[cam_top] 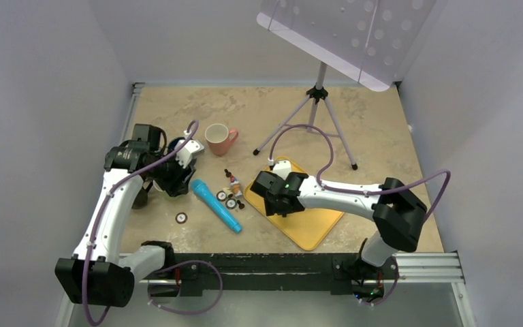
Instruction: Turn the mug right side up
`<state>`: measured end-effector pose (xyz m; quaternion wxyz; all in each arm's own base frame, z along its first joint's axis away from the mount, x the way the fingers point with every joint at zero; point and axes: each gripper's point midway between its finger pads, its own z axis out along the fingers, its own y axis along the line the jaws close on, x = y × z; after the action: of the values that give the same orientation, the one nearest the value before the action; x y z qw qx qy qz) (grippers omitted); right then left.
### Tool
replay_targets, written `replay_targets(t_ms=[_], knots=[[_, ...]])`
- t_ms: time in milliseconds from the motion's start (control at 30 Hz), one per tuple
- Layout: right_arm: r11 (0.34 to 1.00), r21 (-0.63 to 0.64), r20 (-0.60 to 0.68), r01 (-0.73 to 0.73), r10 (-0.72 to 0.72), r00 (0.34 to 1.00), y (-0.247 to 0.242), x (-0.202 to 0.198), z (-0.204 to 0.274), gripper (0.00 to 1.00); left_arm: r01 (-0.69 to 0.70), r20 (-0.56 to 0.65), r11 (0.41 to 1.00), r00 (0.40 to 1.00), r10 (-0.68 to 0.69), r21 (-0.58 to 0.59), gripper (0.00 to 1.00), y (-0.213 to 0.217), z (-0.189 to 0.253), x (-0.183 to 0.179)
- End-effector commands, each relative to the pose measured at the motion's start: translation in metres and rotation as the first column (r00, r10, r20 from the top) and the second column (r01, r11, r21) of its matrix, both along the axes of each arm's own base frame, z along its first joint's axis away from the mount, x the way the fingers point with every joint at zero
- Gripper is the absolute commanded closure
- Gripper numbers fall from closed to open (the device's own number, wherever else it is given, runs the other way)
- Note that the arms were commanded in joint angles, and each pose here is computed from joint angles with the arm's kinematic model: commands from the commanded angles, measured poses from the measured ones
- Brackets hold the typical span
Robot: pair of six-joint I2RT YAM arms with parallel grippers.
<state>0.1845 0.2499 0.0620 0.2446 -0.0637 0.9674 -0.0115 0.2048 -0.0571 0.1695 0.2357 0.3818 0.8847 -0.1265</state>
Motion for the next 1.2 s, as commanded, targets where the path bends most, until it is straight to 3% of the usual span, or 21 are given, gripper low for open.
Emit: replay_targets(t_ms=[0,100,233,267,333,367,533,733,833,933,1067,1167], knots=[[0.997,0.010,0.072,0.081,-0.082,0.994,0.004,0.018,0.002,0.39,0.021,0.027,0.999,0.999,-0.020,-0.026,0.47,-0.004,0.005,-0.005],[0.988,-0.068,0.104,0.135,-0.128,0.986,-0.007,0.026,-0.008,0.47,0.008,0.024,1.000,1.000,-0.008,-0.023,0.47,-0.003,0.006,-0.005],[0.976,-0.150,0.131,0.160,-0.141,0.981,-0.014,0.033,-0.022,0.65,0.010,0.011,0.999,1.000,-0.010,-0.037,0.47,-0.005,0.006,-0.009],[0.973,-0.158,0.144,0.171,-0.148,0.978,-0.015,0.035,-0.022,0.71,0.010,0.010,0.999,1.000,-0.010,-0.042,0.47,-0.006,0.008,-0.010],[0.968,-0.158,0.170,0.193,-0.166,0.971,-0.016,0.039,-0.016,0.95,0.012,0.015,0.999,1.000,-0.011,-0.050,0.47,-0.007,0.011,-0.012],[0.968,-0.148,0.186,0.201,-0.173,0.967,-0.016,0.041,-0.012,1.00,0.013,0.016,0.999,1.000,-0.012,-0.053,0.47,-0.008,0.012,-0.013],[0.984,-0.066,0.272,0.165,-0.142,0.952,-0.009,0.053,0.030,1.00,0.019,0.027,0.997,0.999,-0.017,-0.080,0.47,-0.013,0.021,-0.016],[0.967,0.251,0.377,-0.049,-0.051,0.925,0.029,0.057,0.109,1.00,0.044,0.021,0.976,0.999,-0.040,-0.212,0.47,-0.038,0.047,-0.015],[0.887,0.429,0.459,-0.169,-0.053,0.887,0.044,0.053,0.159,1.00,0.068,0.032,0.930,0.998,-0.061,-0.361,0.46,-0.064,0.080,-0.016],[0.787,0.546,0.560,-0.286,-0.090,0.824,0.050,0.051,0.218,1.00,0.095,0.077,0.833,0.995,-0.063,-0.545,0.37,-0.093,0.130,-0.015],[0.624,0.624,0.674,-0.471,-0.125,0.728,0.055,0.036,0.301,1.00,0.175,0.156,0.678,0.984,-0.090,-0.714,0.30,-0.122,0.196,-0.018],[0.485,0.634,0.736,-0.603,-0.137,0.664,0.061,0.019,0.352,1.00,0.175,0.137,0.580,0.984,-0.109,-0.795,0.28,-0.140,0.230,-0.021]])
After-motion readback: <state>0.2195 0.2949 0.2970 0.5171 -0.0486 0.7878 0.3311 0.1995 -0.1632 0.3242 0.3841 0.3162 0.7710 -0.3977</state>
